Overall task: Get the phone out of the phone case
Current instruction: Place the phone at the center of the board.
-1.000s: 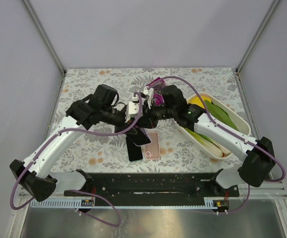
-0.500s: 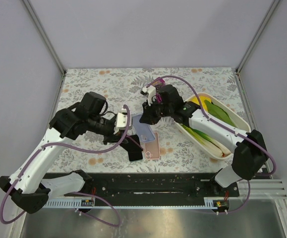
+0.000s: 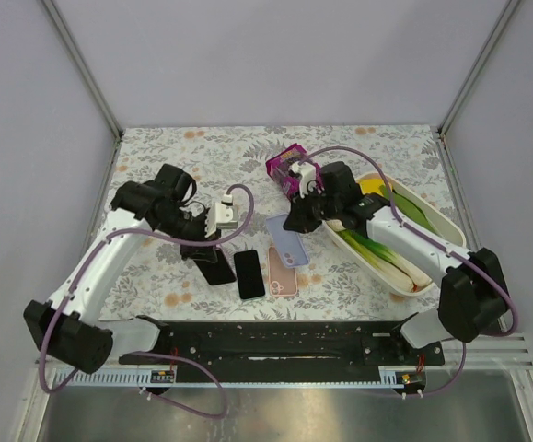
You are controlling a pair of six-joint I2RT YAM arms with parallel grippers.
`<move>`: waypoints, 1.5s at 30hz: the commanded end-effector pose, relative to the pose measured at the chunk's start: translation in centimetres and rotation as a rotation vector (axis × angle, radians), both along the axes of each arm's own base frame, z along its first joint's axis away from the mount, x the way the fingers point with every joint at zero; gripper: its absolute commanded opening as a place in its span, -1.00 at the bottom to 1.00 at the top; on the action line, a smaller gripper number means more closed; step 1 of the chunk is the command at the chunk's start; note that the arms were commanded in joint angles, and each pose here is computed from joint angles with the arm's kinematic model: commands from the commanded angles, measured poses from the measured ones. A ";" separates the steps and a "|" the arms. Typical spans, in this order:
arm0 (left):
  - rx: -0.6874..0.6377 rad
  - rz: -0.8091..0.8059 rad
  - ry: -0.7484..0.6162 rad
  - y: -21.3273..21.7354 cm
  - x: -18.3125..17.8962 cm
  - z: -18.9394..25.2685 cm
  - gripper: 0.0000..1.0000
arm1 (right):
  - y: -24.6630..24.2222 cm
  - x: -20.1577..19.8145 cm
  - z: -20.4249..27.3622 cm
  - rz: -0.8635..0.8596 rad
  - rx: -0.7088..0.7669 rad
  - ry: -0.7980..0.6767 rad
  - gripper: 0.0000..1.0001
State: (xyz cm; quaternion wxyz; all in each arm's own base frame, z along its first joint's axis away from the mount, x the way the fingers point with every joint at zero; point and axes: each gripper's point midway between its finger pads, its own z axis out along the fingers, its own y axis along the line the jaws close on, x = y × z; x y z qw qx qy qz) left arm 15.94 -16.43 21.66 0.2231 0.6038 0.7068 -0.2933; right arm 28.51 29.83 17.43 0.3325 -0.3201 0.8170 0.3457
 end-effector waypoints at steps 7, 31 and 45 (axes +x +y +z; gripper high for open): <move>0.052 -0.038 0.225 1.6 1.1 -5.3 -1.00 | -4.9 -2.4 -1.9 -0.012 -0.012 0.020 -1.00; 0.165 0.068 0.400 3.2 7.8 -13.0 -1.00 | -8.7 -2.5 -8.5 -0.162 -0.124 0.239 -0.82; 0.255 0.095 0.463 4.4 10.4 -16.5 -1.00 | -9.1 -0.8 -11.2 -0.245 -0.220 0.340 0.07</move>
